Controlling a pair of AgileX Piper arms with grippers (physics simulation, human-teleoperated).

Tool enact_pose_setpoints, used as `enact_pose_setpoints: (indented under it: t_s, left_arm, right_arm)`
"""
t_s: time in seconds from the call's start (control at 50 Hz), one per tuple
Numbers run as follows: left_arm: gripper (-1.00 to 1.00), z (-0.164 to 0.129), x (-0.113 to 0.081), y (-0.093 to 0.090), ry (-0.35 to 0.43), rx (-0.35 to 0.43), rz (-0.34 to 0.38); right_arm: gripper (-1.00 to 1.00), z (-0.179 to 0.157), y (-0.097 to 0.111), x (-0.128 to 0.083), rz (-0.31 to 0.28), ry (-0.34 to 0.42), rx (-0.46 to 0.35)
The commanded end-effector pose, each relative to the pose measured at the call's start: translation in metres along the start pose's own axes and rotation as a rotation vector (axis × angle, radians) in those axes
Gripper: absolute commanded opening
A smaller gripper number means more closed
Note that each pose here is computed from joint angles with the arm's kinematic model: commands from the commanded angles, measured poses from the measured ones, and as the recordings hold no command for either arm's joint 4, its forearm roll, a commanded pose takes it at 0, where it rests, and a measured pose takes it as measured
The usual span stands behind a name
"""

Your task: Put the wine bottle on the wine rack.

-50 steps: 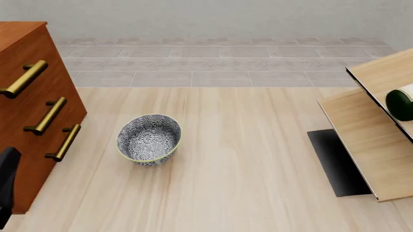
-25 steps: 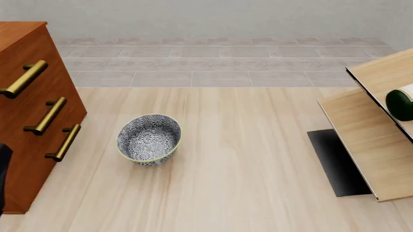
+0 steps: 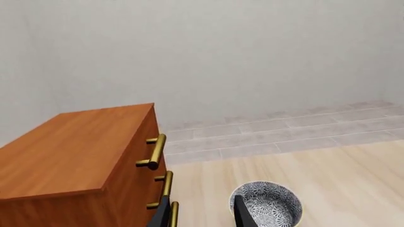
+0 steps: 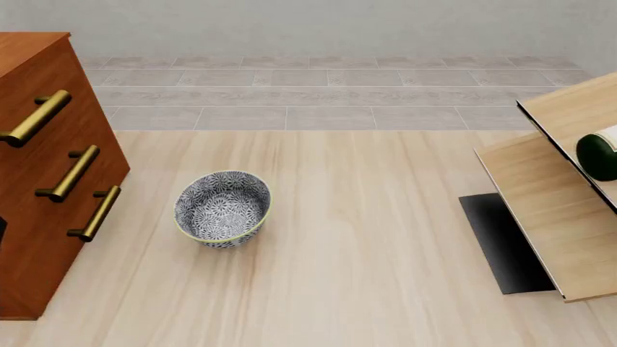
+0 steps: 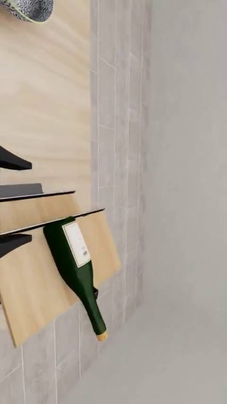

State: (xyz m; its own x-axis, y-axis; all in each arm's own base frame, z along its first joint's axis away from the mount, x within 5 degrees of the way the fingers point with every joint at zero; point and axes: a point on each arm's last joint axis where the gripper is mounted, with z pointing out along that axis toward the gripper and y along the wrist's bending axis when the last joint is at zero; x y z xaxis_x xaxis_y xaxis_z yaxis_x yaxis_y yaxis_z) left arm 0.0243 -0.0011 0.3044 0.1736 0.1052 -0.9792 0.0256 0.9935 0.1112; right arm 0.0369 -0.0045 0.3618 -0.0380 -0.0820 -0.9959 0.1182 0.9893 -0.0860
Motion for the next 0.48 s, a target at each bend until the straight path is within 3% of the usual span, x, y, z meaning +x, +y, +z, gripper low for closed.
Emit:
enact_pose_setpoints:
  t_s: [0.02,0.2,0.48]
  left_arm:
    - [1.00,-0.002,-0.004,0.000,-0.003,0.002,0.005]
    - [1.00,-0.004,-0.010,0.001,-0.006,-0.003,0.009]
    - [1.00,-0.009,-0.022,0.002,-0.006,0.006,0.025]
  right_arm:
    - [1.00,-0.014,0.002,0.010,-0.036,-0.021,-0.039]
    - [1.00,-0.020,0.003,0.019,-0.068,-0.039,-0.064]
    - [1.00,-0.032,0.001,0.002,-0.064,-0.075,-0.080]
